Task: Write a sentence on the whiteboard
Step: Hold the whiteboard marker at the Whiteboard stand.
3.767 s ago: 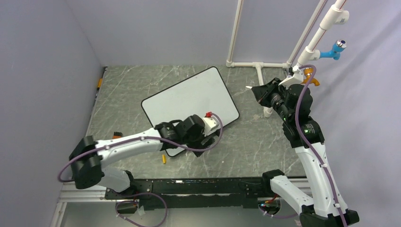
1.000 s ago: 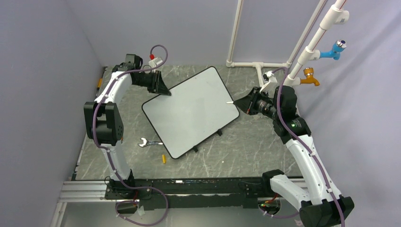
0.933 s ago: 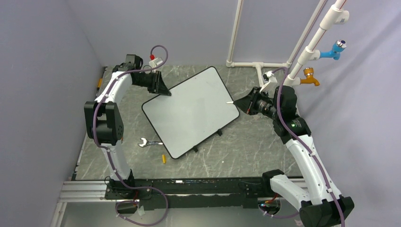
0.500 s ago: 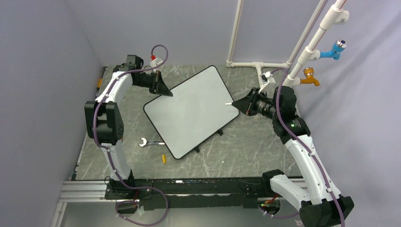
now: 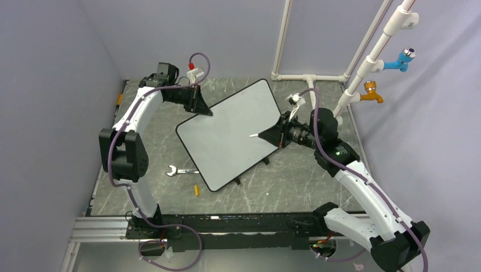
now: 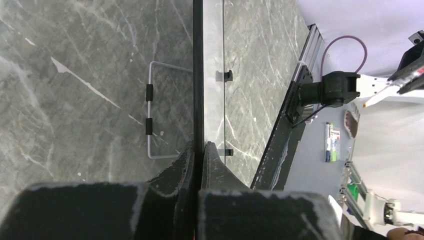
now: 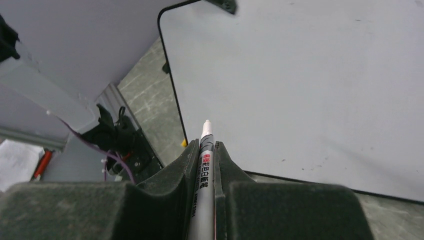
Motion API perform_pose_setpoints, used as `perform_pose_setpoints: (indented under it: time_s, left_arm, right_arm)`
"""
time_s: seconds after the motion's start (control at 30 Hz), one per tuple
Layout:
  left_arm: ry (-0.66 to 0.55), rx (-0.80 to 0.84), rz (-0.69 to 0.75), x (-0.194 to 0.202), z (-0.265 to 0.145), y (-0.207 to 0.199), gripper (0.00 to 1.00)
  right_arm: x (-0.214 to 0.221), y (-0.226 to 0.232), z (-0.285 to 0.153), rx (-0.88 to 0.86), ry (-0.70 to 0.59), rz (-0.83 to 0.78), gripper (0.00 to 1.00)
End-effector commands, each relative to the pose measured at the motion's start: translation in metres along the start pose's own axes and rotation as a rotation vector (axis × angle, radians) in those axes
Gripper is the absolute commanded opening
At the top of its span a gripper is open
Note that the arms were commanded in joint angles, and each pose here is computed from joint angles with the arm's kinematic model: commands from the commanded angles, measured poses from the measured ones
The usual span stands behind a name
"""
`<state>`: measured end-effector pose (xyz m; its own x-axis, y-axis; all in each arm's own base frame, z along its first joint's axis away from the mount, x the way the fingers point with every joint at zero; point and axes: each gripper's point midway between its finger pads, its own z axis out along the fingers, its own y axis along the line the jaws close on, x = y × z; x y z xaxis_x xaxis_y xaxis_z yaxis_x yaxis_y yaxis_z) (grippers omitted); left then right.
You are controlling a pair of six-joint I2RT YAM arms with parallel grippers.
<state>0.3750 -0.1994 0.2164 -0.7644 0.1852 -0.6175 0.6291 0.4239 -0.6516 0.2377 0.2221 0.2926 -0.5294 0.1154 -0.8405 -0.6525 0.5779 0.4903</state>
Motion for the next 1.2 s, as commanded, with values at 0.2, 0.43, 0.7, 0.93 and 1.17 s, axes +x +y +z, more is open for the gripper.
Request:
perform_pose_setpoints:
  time_s: [0.2, 0.43, 0.7, 0.93, 1.17]
  left_arm:
    - [-0.031, -0.130, 0.229, -0.005, -0.005, -0.028, 0.00]
    - [-0.050, -0.167, 0.246, -0.004, -0.011, -0.032, 0.00]
    - [-0.054, -0.178, 0.245, -0.003, -0.012, -0.030, 0.00]
    - [-0.056, -0.186, 0.242, -0.004, -0.012, -0.030, 0.00]
    - [-0.056, -0.188, 0.240, -0.004, -0.012, -0.029, 0.00]
  right_arm:
    - [-0.004, 0.032, 0.043, -0.039, -0.088, -0.263, 0.00]
    - [0.007, 0.064, 0.083, 0.003, -0.131, -0.438, 0.00]
    - [0.015, 0.085, 0.118, 0.013, -0.183, -0.538, 0.00]
    - [0.013, 0.092, 0.132, 0.025, -0.246, -0.590, 0.00]
    - [0.010, 0.099, 0.148, 0.043, -0.281, -0.622, 0.00]
